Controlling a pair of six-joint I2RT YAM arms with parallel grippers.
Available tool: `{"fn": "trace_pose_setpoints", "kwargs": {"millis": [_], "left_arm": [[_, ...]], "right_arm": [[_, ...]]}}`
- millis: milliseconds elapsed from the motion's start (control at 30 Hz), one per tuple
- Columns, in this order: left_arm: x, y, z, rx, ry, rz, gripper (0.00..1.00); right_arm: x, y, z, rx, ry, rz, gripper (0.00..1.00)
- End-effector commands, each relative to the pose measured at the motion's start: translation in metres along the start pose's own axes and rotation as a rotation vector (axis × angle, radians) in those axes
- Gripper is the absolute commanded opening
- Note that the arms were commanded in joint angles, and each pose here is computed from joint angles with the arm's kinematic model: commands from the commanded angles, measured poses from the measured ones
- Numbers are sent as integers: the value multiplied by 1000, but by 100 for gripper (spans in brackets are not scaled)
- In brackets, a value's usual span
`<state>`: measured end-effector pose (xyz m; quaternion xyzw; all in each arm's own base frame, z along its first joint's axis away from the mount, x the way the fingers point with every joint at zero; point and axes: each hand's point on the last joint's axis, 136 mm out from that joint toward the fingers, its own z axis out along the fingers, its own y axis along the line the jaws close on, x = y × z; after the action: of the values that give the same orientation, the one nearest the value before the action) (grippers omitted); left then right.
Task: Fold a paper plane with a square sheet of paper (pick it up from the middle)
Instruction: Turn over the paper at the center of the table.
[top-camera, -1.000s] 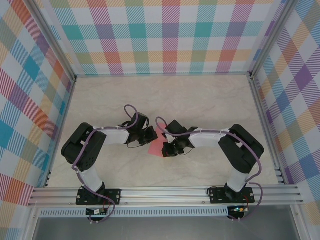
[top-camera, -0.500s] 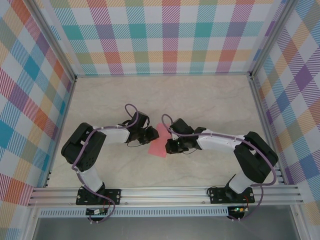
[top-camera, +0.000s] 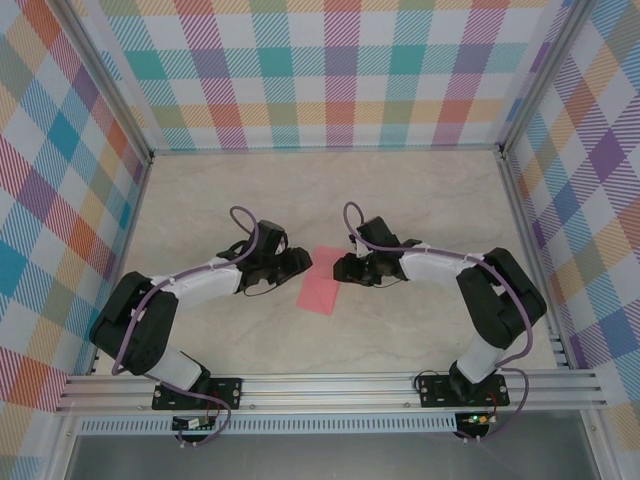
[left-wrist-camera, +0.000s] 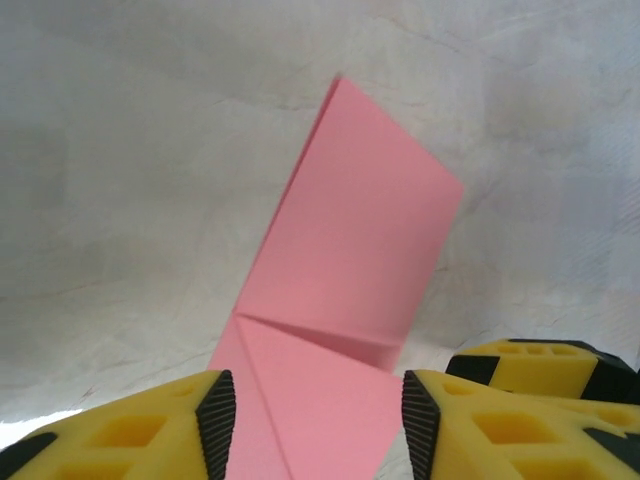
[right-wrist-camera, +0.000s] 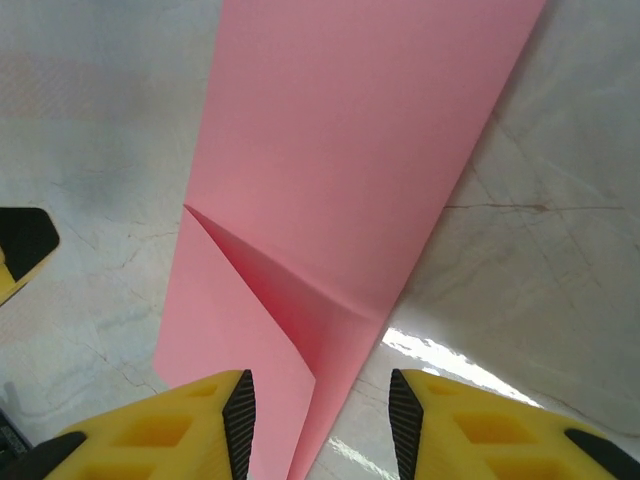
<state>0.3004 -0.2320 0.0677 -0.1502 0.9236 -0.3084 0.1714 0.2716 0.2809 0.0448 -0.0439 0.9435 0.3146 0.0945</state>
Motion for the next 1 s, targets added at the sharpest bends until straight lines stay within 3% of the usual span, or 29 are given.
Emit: {"fn": "trace_pose_setpoints", "kwargs": {"millis": [0,267,567,967], "left_arm": [[9,4,-2,23,8,-16,55],[23,-1,7,116,63,-50,59],[35,-6,17,165,143,-115,59],[42,-12,33,181,216,-116,48]], "right_arm": [[-3,19,3,-88,34,-46,42],[-1,20,14,-116,66,-32,31],[-6,9,16,-71,37,33,7],[-3,-3,16,-51,27,72,6]]}}
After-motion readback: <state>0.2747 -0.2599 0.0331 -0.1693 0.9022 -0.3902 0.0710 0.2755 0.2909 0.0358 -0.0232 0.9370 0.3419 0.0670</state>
